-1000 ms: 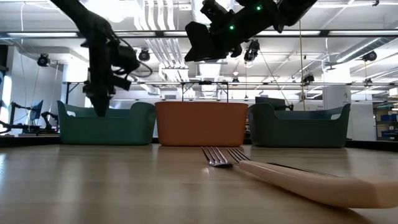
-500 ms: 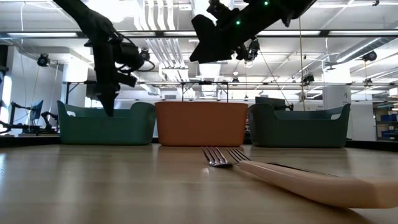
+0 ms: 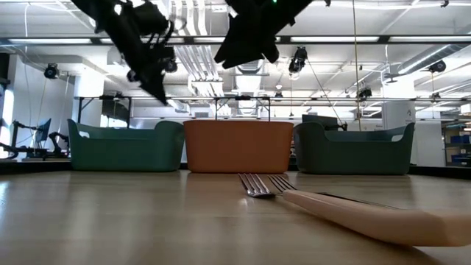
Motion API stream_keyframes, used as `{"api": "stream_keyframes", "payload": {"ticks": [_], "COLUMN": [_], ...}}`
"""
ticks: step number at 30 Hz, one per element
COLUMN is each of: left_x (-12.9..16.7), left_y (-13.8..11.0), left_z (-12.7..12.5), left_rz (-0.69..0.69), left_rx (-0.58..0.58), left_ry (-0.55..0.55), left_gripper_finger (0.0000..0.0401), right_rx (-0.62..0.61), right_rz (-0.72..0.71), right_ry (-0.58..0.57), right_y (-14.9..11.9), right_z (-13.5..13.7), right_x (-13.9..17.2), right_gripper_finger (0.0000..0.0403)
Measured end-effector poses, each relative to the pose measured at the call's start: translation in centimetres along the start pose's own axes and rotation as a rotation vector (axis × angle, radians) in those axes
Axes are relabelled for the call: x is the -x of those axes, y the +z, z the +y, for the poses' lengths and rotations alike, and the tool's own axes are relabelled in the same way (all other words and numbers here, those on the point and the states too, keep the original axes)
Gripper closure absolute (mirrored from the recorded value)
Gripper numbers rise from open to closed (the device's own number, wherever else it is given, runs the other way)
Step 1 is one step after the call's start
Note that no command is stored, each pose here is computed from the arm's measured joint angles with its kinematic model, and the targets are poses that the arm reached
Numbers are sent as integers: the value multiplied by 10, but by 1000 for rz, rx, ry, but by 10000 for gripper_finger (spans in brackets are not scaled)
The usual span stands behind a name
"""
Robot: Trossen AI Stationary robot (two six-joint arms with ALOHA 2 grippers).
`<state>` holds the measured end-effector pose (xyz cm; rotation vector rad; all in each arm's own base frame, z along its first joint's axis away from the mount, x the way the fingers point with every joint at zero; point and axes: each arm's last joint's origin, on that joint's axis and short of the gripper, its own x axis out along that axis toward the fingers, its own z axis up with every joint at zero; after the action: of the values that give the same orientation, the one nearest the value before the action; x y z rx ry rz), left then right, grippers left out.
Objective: Sort silverware by color (type)
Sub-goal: Put the black fork into the orange bin
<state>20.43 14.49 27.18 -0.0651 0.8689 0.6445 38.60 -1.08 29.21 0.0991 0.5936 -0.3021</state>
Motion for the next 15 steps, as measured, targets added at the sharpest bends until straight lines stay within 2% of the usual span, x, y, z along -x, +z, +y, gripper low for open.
{"api": "stream_keyframes", "payload": {"ticks": [6,10,15], "left_x": [32,51,68], "left_y": [5,0,-13], "left_z": [-48,-74,-102], "left_rz": [-261,-377,-463], "left_rx": [-64,-79,-90], "left_ry": [-140,-230,-268], "left_gripper_finger": [401,401,401], "right_rx": [-63,-124,-191], "right_rz": [145,244,308], "right_ry": [179,226,272], "right_y": [-8,-20,-34], "right_z": [21,42,77], "right_x": [8,18,30], "right_gripper_finger": [255,255,255]}}
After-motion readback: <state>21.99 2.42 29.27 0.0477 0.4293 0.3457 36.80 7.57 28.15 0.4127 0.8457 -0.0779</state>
